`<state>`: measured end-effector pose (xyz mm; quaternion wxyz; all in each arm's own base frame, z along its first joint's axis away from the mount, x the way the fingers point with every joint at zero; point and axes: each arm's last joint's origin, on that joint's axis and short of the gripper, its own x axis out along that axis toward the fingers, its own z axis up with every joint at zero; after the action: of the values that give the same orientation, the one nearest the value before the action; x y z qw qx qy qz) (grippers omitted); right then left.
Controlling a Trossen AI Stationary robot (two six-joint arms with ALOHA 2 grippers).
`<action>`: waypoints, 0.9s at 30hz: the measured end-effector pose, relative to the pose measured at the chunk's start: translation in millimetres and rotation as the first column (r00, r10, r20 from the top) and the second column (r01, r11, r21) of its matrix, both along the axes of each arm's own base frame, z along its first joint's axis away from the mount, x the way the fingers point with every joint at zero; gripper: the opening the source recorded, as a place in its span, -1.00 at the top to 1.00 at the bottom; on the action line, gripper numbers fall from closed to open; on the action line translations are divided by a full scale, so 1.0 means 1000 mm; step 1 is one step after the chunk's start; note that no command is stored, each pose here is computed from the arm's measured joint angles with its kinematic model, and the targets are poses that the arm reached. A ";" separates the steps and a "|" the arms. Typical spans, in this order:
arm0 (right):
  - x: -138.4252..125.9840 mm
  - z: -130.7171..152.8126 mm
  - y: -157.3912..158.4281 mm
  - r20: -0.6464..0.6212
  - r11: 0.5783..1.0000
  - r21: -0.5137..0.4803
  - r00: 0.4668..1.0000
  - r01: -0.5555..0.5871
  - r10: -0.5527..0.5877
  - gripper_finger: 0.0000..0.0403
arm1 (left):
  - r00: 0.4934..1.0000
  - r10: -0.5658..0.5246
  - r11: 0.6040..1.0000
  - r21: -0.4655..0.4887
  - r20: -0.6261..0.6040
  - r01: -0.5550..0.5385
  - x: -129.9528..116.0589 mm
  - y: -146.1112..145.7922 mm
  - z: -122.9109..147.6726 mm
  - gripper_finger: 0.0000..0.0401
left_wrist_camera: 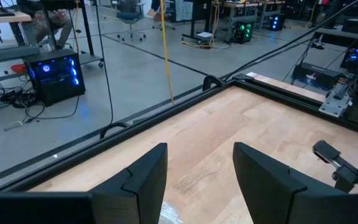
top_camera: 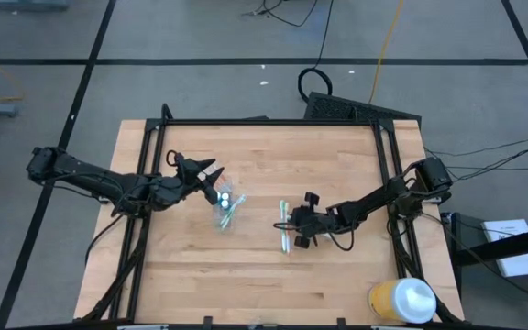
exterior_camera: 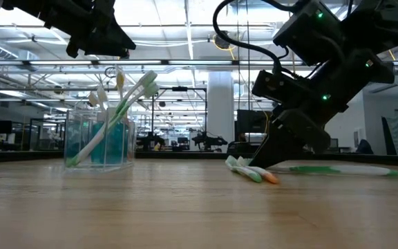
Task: Pick & Place toothbrushing station
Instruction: Put the green toothbrush in the transparent organizer
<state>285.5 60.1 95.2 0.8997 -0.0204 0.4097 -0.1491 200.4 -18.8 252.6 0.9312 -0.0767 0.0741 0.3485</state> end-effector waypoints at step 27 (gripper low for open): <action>0.002 0.134 0.000 0.642 0.969 -0.150 0.726 -0.196 0.246 0.89 | 0.990 -0.123 0.992 -0.030 0.069 0.126 0.018 -0.004 -0.001 0.05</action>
<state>287.7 60.4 229.5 0.9958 -0.0476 0.0571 -0.0532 218.0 -22.4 251.3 0.9517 -0.0994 0.0534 0.2856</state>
